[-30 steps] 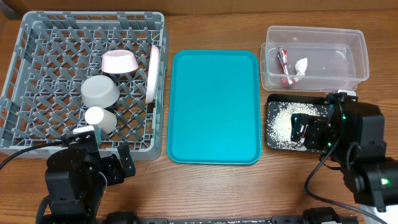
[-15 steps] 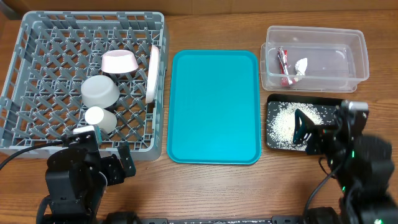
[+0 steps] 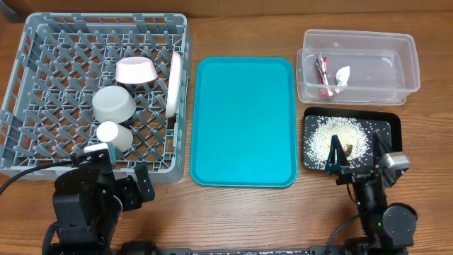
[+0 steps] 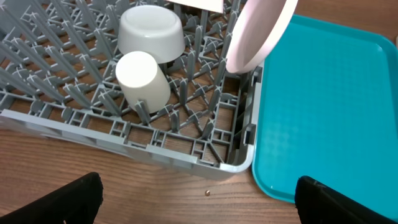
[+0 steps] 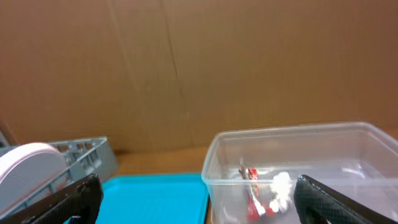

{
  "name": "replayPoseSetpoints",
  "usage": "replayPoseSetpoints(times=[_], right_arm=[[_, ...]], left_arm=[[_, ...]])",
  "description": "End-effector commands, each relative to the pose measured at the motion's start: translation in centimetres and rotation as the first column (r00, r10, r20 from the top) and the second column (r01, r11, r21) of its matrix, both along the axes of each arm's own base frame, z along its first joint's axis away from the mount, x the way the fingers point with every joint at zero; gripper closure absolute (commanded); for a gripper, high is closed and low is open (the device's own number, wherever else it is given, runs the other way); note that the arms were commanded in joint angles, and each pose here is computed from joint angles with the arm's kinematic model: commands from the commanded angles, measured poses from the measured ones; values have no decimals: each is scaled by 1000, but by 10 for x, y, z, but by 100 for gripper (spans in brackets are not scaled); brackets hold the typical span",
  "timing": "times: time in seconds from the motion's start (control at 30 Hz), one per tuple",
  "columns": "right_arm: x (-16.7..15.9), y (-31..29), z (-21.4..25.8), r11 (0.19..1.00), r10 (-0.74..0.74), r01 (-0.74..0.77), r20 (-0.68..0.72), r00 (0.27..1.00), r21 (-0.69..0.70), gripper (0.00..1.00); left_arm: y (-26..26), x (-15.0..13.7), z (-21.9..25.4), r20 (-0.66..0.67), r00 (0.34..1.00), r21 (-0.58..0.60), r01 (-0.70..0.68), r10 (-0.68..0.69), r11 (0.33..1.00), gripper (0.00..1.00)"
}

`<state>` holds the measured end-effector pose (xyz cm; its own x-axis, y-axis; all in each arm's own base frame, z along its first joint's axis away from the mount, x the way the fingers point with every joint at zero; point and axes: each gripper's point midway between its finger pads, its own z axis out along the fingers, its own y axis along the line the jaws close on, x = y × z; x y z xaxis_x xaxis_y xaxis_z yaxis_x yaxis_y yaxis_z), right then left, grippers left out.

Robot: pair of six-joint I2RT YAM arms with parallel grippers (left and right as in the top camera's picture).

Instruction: Sort waste into correct bins and load items into the dishwasher

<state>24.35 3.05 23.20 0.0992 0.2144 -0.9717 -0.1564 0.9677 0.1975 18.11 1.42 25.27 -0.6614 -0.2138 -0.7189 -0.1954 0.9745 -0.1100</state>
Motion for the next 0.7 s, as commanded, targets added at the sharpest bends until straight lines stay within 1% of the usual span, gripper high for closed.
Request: replayPoseSetpoints(times=[0.0, 0.07, 0.27, 0.67], right_arm=[[0, -7, -12, 999, -32, 32, 20, 999, -2, 0], [1, -12, -24, 999, -51, 51, 6, 999, -5, 0], [2, -14, -63, 997, -57, 50, -151, 987, -53, 0], [2, -14, -62, 998, -56, 49, -146, 988, -49, 0]], left_arm=[[0, 0, 3, 13, 1000, 5, -2, 2, 1000, 0], [0, 0, 3, 13, 1000, 5, -2, 2, 1000, 0], [0, 0, 3, 13, 1000, 5, -2, 2, 1000, 0], [0, 0, 3, 13, 1000, 5, -2, 2, 1000, 0]])
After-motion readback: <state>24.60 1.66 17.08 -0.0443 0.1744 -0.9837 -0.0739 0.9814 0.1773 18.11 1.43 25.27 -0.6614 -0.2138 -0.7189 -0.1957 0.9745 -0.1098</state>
